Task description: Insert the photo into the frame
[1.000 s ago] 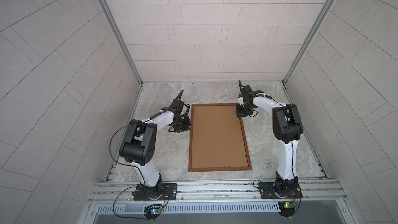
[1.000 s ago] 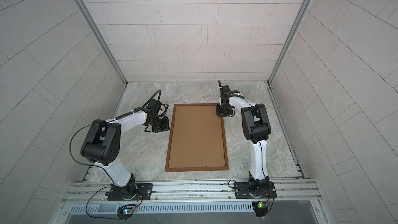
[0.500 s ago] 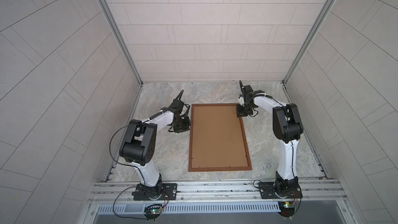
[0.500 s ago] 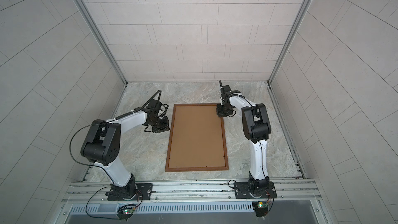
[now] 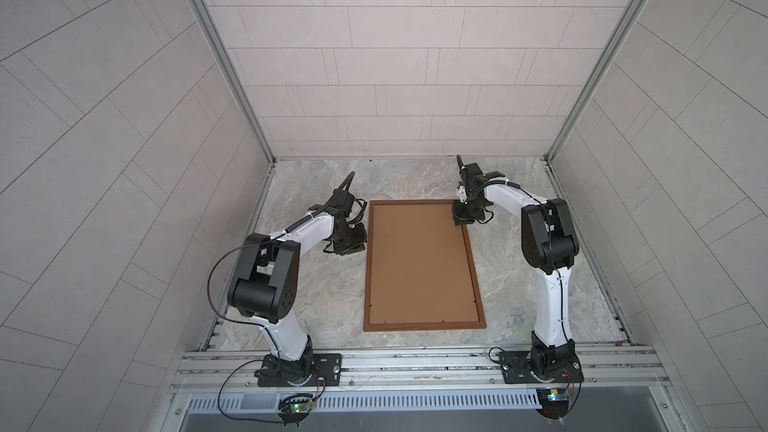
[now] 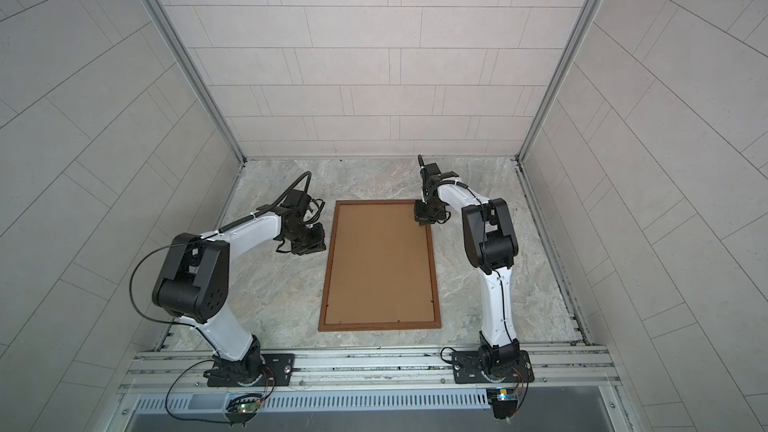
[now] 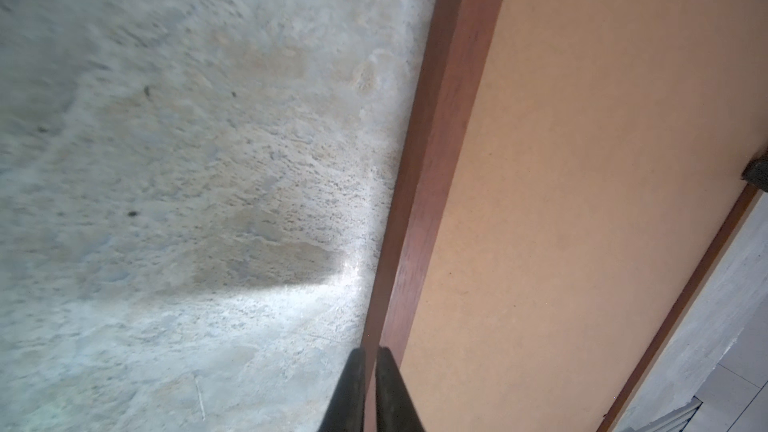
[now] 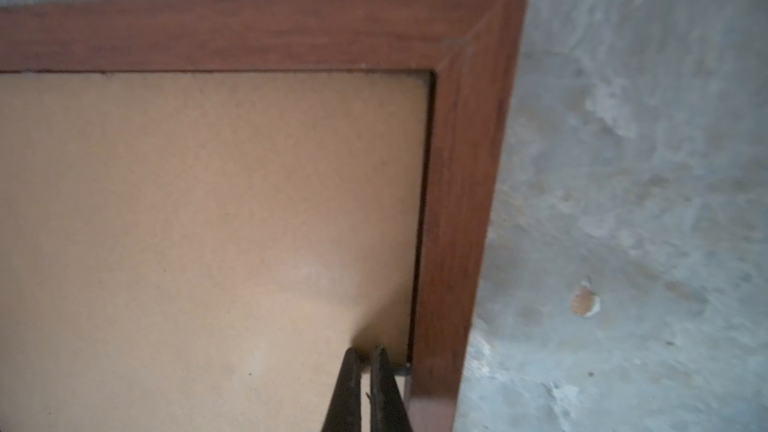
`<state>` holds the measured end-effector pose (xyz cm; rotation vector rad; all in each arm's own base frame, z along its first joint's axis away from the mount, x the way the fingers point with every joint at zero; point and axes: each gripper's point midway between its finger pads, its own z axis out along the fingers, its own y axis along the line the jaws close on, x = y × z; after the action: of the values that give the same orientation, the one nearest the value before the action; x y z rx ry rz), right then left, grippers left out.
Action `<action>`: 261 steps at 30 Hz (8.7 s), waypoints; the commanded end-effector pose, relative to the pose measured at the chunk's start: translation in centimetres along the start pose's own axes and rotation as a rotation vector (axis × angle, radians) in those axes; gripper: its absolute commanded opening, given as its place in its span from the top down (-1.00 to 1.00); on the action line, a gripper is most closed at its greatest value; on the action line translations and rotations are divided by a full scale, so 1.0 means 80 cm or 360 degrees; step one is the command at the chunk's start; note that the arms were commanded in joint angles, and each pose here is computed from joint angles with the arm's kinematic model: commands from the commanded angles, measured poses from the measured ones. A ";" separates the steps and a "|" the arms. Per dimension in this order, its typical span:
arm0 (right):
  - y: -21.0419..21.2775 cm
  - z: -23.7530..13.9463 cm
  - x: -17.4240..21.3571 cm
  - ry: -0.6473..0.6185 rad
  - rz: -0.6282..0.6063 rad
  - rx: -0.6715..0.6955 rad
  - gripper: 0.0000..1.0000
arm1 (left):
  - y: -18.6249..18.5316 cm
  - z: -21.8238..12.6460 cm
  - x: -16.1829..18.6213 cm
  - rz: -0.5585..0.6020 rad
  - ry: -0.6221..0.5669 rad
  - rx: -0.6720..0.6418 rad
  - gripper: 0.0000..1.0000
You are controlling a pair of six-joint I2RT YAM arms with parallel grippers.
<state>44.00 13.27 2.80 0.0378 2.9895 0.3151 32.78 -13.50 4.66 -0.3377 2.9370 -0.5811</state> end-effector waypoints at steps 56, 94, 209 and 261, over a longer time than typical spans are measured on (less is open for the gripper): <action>0.038 -0.079 0.104 -0.0210 -0.0076 -0.0335 0.93 | -0.141 0.076 -0.200 0.0501 -0.0085 -0.0144 0.90; 0.041 -0.072 0.115 -0.0164 -0.0084 -0.0354 0.97 | -0.104 0.123 -0.163 0.0601 0.0156 -0.0309 0.87; 0.114 0.028 -0.111 -0.0241 -0.0288 -0.0082 1.00 | -0.066 0.032 0.027 0.0351 0.0221 0.0066 0.95; 0.094 0.074 -0.021 0.0018 -0.0242 0.0075 1.00 | -0.012 0.096 0.048 0.0207 0.0311 -0.0329 1.00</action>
<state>52.99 22.86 4.40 -0.1576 2.7077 0.3223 32.70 -19.13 2.03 -0.0819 3.0788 -0.4146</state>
